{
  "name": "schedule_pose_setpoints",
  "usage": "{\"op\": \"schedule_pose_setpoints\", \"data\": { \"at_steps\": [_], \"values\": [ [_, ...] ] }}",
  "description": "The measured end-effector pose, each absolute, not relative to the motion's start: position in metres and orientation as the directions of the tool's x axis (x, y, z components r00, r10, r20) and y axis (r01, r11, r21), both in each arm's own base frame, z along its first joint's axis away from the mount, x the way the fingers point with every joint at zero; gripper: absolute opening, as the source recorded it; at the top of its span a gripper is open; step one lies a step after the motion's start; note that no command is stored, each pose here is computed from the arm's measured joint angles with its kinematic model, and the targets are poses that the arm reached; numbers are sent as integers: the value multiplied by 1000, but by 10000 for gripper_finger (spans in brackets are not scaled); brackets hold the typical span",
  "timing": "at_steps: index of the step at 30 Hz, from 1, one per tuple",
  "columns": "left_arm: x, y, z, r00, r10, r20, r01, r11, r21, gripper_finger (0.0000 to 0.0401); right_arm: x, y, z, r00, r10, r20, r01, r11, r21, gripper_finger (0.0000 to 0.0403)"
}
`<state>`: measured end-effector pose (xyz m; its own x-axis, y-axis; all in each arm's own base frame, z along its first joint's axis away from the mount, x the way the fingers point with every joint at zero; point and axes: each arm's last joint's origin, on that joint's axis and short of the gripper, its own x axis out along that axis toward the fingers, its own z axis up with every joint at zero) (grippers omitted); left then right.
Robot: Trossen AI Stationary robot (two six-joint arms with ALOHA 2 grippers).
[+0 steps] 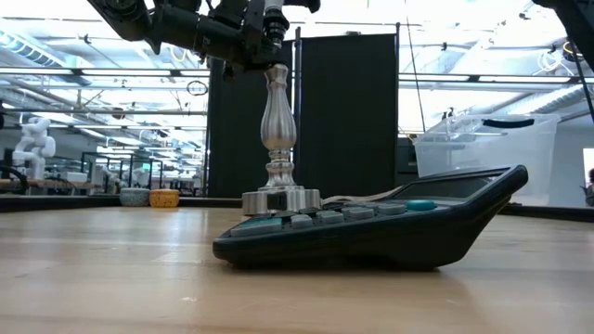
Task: Screw lightbulb
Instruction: Insert the light bulb into the lamp
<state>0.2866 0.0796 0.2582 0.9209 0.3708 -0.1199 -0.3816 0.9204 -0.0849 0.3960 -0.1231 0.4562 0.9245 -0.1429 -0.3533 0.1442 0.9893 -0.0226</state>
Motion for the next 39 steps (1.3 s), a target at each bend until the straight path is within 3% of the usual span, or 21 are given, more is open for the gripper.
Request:
{"op": "schedule_pose_setpoints", "data": {
  "at_steps": [10,24,35,39],
  "values": [
    [285,84,258,913,391,-120,-402,911,-90,73,402,-103,456,867,-353,-352,378,926,2,279],
    [285,85,258,909,399,-118,-409,909,-83,73,410,-62,453,717,-623,-312,656,754,1,280],
    [285,85,258,913,389,-122,-400,913,-82,73,413,-54,462,758,-609,-235,629,777,16,319],
    [285,85,258,914,387,-122,-398,914,-83,73,409,-52,473,816,-543,-198,560,827,43,338]
  ]
}}
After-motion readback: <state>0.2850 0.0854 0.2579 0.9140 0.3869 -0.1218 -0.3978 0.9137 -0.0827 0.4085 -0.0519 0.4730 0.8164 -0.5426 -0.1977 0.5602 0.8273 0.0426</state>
